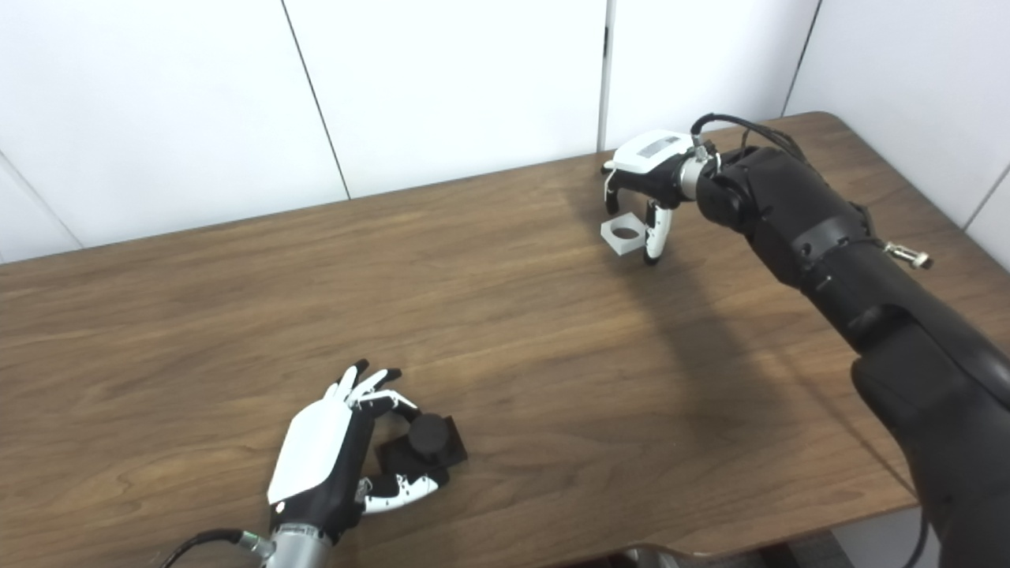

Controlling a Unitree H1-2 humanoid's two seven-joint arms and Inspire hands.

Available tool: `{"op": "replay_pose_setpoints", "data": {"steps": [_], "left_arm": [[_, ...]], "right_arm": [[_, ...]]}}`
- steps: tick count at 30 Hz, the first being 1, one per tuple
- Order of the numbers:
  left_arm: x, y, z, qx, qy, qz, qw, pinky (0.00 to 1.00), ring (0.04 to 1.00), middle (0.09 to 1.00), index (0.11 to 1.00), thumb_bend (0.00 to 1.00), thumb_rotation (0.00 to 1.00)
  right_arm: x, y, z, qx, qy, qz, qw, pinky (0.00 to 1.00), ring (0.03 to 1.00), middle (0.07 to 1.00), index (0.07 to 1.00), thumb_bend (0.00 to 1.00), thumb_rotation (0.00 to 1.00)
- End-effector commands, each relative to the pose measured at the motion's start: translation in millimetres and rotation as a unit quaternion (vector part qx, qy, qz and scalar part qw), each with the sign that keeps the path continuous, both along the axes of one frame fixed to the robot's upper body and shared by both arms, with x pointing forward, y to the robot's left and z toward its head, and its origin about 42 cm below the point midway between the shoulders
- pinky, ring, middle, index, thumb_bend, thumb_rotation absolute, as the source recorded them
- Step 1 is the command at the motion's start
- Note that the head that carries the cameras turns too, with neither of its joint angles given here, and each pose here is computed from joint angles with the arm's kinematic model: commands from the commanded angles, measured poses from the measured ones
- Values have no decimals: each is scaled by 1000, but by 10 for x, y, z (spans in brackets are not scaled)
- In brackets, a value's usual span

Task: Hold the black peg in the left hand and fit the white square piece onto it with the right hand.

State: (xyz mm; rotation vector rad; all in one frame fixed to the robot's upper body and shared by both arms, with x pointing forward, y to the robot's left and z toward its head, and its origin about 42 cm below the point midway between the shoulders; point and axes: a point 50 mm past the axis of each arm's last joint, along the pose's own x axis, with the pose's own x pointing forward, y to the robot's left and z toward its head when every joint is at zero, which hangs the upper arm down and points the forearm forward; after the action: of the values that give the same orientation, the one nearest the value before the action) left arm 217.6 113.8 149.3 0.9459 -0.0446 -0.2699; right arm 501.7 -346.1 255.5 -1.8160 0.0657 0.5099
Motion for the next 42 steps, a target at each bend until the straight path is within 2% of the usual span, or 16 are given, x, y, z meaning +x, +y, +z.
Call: {"op": "replay_pose_setpoints", "data": {"steps": [1,21,23,25,42], "left_arm": [[-104,-62,-184,11,49,4,999,989,1000,891,489,514,78],[-78,-72,-161,16,48,10,999,992,1000,893,490,514,81],[-76,-75,-161,14,48,10,999,992,1000,893,490,514,81],[-73,-78,-161,13,47,10,999,991,1000,892,489,514,81],[-56,-79,-152,15,43,11,999,981,1000,891,489,514,81]], "right_arm": [[113,-17,338,-10,-30,4,999,1000,1000,962,706,828,188],[106,-30,308,-7,-22,17,1000,1000,1000,927,595,823,188],[110,-31,308,-10,-22,18,1000,1000,1000,928,526,622,162],[112,-32,305,-11,-21,18,1000,1000,1000,926,499,545,152],[114,-32,308,-2,-32,20,999,1000,1000,900,489,525,154]]}}
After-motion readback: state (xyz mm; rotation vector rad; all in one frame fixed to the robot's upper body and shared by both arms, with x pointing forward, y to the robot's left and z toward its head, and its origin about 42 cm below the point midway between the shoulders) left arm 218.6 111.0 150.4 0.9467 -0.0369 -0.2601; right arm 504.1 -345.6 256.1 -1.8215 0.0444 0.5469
